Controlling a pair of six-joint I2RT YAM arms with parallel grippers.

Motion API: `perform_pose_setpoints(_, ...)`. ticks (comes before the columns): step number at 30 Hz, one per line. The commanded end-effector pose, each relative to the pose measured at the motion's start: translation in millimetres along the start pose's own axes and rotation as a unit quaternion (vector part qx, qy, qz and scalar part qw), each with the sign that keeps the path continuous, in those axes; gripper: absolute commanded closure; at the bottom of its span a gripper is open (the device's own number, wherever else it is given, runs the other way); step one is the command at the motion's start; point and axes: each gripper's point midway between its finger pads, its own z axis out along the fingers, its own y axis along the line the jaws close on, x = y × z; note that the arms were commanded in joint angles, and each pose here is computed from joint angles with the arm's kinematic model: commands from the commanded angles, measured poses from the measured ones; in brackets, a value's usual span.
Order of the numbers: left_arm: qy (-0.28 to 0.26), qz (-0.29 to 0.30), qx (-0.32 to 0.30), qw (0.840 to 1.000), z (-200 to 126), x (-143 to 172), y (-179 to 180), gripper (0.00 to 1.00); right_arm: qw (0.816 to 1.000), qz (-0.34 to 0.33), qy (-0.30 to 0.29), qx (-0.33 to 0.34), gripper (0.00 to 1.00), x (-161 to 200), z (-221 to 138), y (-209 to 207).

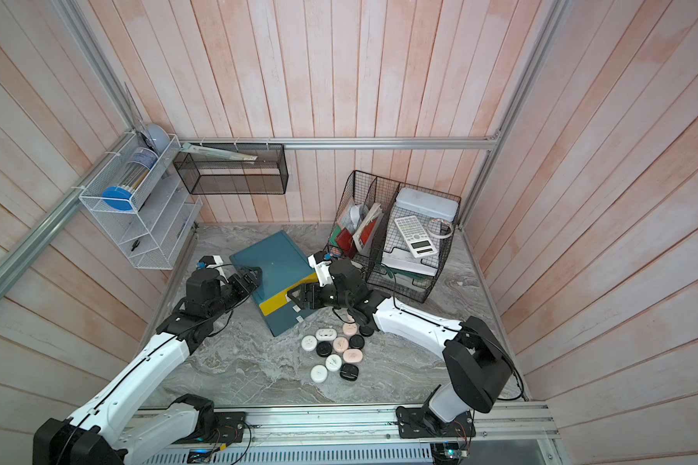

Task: Put the bluetooth earphones in the drawer according to color
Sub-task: Move the storage box to the center of the board.

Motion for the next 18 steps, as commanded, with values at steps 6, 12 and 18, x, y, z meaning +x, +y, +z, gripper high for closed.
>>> perform_pose_setpoints(6, 0.044, 0.016, -0.031, 0.998, 7.8, 25.1, 21.0, 0.09, 1.0, 0.002, -0.001, -0.03, 0.29, -11.7, 9.8, 17.6)
perform_pose_setpoints(12, 0.048, 0.016, -0.031, 0.998, 11.1, 26.9, 22.1, 0.1, 0.999, 0.003, 0.006, -0.034, 0.35, -10.6, 13.1, 19.2)
perform_pose_setpoints(18, 0.05, 0.016, -0.032, 0.998, 11.9, 27.9, 22.8, 0.1, 0.999, 0.0, 0.009, -0.042, 0.36, -12.2, 15.7, 24.9)
